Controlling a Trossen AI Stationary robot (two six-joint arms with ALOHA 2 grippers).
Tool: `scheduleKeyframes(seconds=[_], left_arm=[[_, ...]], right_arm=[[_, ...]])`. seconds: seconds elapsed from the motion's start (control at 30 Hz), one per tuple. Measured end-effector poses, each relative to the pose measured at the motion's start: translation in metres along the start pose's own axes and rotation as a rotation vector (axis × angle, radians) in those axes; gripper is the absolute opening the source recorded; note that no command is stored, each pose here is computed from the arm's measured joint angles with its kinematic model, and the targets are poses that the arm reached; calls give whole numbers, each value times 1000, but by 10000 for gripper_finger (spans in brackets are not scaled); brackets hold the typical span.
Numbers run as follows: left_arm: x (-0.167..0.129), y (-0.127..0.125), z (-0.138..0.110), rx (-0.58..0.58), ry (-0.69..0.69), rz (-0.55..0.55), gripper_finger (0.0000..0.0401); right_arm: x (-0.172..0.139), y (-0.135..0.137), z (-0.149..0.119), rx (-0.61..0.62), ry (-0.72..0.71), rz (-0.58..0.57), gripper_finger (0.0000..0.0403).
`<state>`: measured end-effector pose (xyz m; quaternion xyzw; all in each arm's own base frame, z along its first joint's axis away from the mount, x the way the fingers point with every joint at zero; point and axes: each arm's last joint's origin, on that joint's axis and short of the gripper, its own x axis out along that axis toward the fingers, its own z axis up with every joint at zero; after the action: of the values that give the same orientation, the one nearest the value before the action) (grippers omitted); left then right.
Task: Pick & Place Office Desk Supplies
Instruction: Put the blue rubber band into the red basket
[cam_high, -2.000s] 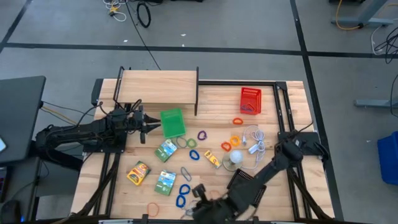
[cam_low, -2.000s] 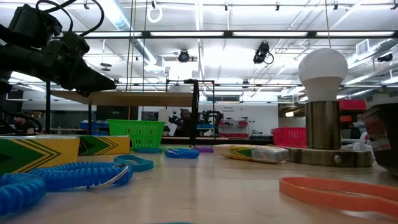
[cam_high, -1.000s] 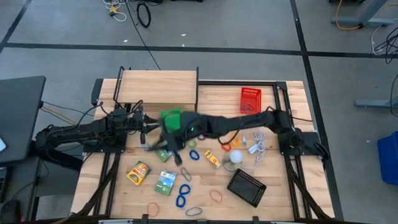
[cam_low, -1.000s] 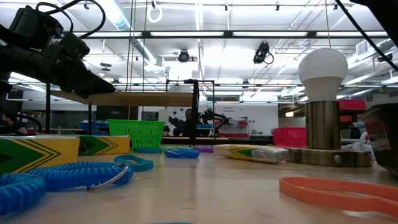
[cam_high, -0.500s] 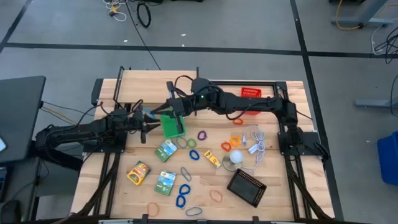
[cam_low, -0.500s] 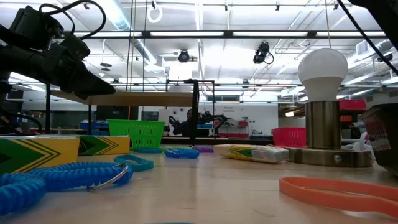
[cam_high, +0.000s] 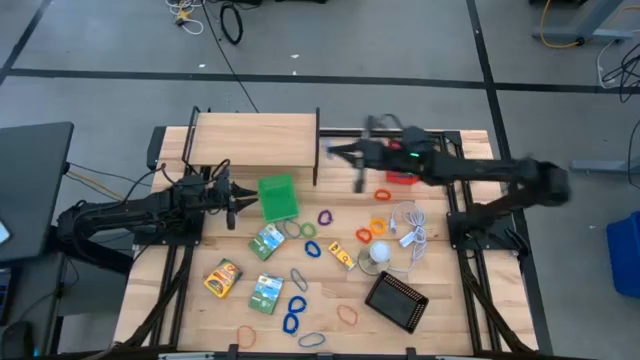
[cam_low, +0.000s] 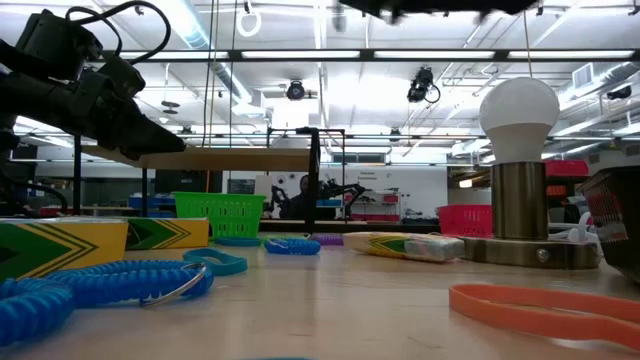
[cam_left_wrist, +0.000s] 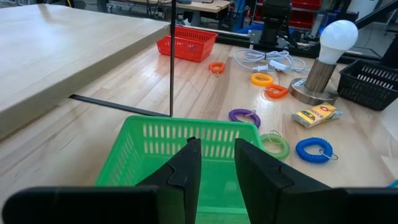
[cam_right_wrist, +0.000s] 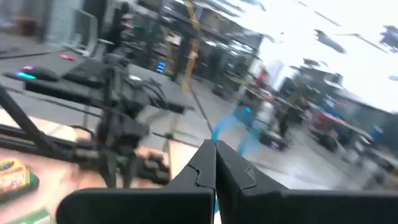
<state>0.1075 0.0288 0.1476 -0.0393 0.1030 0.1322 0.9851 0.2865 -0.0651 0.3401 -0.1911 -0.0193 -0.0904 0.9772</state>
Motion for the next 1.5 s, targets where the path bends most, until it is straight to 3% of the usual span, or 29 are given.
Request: scheduleKeyframes(seconds=[0.17,0.3,0.57,0.9,1.23,1.4,1.5], left_arm=[[0,0,0,-5,0,0,104],[0,0,0,-6,0,1,104],[0,0,0,-14,0,2,104],[0,0,0,-13,0,5,104],[0,1,0,-13,-1,24,104],[0,1,0,-13,-1,25,104],[0,1,0,-13,-1,25,104]], right_arm=[[-59,-1,-31,62,191,-129,0],[-88,-2,-54,100,345,-212,0],[-110,-14,-102,187,598,-357,0],[-136,-40,-161,358,812,-591,0],[-133,-43,-199,445,932,-507,9],[-126,-42,-202,470,867,-365,44],[-124,-44,-200,487,825,-376,67]])
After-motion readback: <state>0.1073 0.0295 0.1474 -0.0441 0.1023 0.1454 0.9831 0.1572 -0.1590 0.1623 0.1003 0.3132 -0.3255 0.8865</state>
